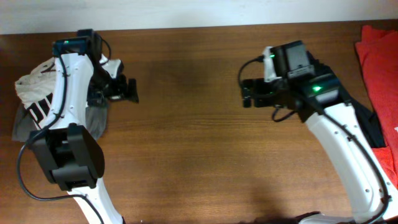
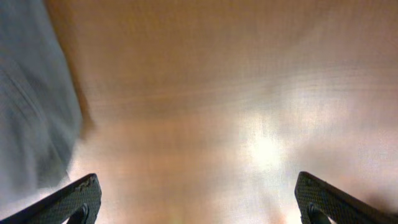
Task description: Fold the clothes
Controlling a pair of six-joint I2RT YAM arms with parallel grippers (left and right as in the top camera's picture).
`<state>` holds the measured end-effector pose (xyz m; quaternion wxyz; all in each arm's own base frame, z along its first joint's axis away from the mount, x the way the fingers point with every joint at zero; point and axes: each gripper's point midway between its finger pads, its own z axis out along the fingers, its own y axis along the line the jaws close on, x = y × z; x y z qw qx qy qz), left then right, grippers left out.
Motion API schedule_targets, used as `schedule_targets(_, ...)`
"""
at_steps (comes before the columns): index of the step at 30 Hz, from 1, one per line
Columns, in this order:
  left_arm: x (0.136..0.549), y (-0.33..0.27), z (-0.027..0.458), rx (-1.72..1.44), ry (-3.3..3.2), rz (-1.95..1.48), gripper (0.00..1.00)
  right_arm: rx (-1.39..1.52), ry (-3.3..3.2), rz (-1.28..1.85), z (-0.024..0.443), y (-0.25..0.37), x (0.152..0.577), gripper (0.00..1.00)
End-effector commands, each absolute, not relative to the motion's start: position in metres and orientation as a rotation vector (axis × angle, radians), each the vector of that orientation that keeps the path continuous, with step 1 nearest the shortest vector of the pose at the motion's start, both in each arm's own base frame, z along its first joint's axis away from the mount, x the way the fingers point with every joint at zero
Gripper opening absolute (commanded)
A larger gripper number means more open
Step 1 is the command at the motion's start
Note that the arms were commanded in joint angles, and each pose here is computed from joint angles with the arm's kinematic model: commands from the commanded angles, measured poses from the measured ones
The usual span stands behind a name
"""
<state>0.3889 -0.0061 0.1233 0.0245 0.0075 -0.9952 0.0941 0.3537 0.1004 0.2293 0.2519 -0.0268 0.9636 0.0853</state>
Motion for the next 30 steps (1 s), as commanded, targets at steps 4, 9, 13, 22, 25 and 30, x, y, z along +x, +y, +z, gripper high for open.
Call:
schedule_targets(4, 0.352, -0.017, 0.143, -0.002, -2.966, 0.264, 0.99, 0.052, 2.778, 0.240, 0.217, 0.071, 0.325, 0.99)
schedule_targets(9, 0.337, -0.017, 0.145, 0.061, -2.911, 0.252, 0.99, 0.064, 2.936, 0.208, 0.206, 0.065, 0.288, 0.99)
schedule_targets(13, 0.316, -0.017, 0.147, 0.063, -2.888, 0.219, 0.99, 0.075, 3.044, 0.177, 0.202, 0.060, 0.260, 0.99)
schedule_targets(22, 0.270, -0.023, 0.169, 0.005, -3.147, 0.123, 0.99, 0.181, 2.712, 0.162, 0.219, 0.052, 0.243, 0.99)
schedule_targets(25, 0.275, -0.029, 0.186, -0.068, -3.382, 0.114, 0.99, 0.173, 2.483, 0.104, 0.230, 0.043, 0.237, 0.99)
schedule_targets(30, 0.291, -0.026, 0.229, -0.122, -3.864, 0.016, 0.99, 0.306, 2.067, -0.046, 0.251, 0.000, 0.233, 0.99)
